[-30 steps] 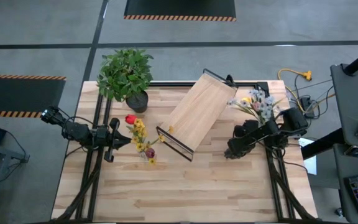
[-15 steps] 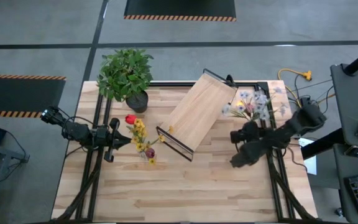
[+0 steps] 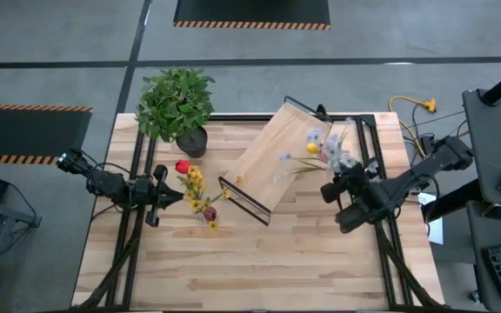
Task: Pick and place flowers into a vace then onto a shelf
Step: Put the right flower vase on the shelf
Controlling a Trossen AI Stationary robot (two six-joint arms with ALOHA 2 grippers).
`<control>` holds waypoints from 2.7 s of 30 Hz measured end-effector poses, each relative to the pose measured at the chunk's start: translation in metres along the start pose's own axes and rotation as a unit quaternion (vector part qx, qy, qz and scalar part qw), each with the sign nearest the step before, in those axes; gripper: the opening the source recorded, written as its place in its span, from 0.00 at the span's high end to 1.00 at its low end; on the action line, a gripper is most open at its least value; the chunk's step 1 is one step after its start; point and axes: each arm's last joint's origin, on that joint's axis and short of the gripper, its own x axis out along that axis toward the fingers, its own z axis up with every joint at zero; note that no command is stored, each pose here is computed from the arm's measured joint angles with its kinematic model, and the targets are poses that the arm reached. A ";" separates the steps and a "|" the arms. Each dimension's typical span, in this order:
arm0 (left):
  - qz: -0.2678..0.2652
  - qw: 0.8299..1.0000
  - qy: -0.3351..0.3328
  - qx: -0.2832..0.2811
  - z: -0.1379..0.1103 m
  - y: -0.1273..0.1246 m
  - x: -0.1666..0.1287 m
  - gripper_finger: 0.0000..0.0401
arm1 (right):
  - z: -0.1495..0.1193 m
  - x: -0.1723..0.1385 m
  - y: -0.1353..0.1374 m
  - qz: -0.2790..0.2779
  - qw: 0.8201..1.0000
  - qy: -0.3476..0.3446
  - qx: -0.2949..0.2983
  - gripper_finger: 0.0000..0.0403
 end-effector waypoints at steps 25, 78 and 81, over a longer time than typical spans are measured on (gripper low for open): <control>0.000 1.000 -0.004 -0.002 0.001 0.000 0.000 1.00 | -0.045 -0.011 -0.014 0.043 0.999 0.010 -0.003 0.49; 0.000 1.000 -0.004 -0.002 0.002 0.000 0.000 1.00 | -0.036 -0.023 -0.049 0.102 0.971 0.215 -0.029 0.26; 0.000 1.000 -0.005 -0.002 0.002 0.000 0.000 1.00 | -0.049 -0.016 -0.043 0.067 0.975 0.209 -0.031 0.27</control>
